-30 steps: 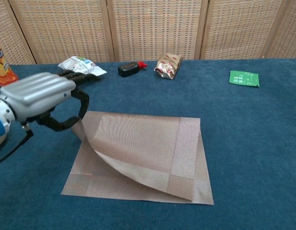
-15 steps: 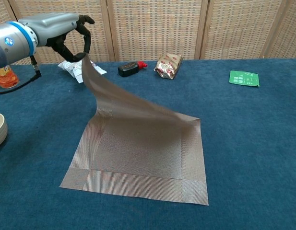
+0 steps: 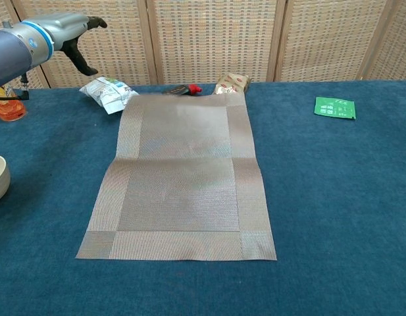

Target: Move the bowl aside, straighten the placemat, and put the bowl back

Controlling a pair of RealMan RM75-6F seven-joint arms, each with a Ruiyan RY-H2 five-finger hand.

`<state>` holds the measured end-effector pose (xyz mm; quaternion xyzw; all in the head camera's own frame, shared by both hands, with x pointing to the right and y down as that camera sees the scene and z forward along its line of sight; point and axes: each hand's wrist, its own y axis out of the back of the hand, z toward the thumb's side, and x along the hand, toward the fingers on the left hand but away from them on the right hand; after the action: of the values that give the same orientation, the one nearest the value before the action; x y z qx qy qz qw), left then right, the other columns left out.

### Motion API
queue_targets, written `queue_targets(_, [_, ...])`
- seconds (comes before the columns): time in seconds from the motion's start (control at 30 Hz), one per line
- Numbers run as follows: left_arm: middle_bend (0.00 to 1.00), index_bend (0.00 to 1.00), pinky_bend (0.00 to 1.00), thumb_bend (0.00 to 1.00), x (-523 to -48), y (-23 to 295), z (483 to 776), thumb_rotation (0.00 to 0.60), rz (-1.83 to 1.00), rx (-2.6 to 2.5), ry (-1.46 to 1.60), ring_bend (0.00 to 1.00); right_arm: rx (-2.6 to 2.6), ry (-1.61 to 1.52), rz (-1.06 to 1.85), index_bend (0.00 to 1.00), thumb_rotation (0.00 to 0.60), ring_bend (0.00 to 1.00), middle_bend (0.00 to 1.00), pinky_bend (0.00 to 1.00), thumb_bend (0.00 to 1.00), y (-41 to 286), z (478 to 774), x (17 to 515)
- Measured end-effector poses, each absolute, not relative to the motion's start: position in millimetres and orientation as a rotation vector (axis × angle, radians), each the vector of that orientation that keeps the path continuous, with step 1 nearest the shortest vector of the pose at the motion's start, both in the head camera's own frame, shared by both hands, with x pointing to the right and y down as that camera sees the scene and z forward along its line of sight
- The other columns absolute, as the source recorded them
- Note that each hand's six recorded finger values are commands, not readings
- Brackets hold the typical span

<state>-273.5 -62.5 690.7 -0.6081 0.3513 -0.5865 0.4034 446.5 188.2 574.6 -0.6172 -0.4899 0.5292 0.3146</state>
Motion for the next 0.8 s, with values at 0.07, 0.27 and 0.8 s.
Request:
queue_targets(0.07, [0.0,0.01,0.0,0.3,-276.1,-59.5,692.7,0.6,-1.478,-1.55,0.896,0.0,-1.631,-1.284,1.397,0.0,0.6,0.0,0.0,0.0,0.05,188.4,576.5,445.1])
queue_targets(0.27, [0.0,0.01,0.0,0.3,-293.5,-41.0,685.9,0.6,-1.418,-1.568,0.906,0.0,-1.649,-1.249,1.395,0.0,0.6,0.0,0.0,0.0,0.05,190.0,581.7,439.1])
queue_targets(0.8, [0.0,0.02,0.0,0.3,-397.5,101.2,618.4,0.6,-1.376,-1.514,0.879,0.0,-1.748,-1.058,1.319,0.0,0.6,0.0,0.0,0.0,0.0,206.0,589.5,403.5])
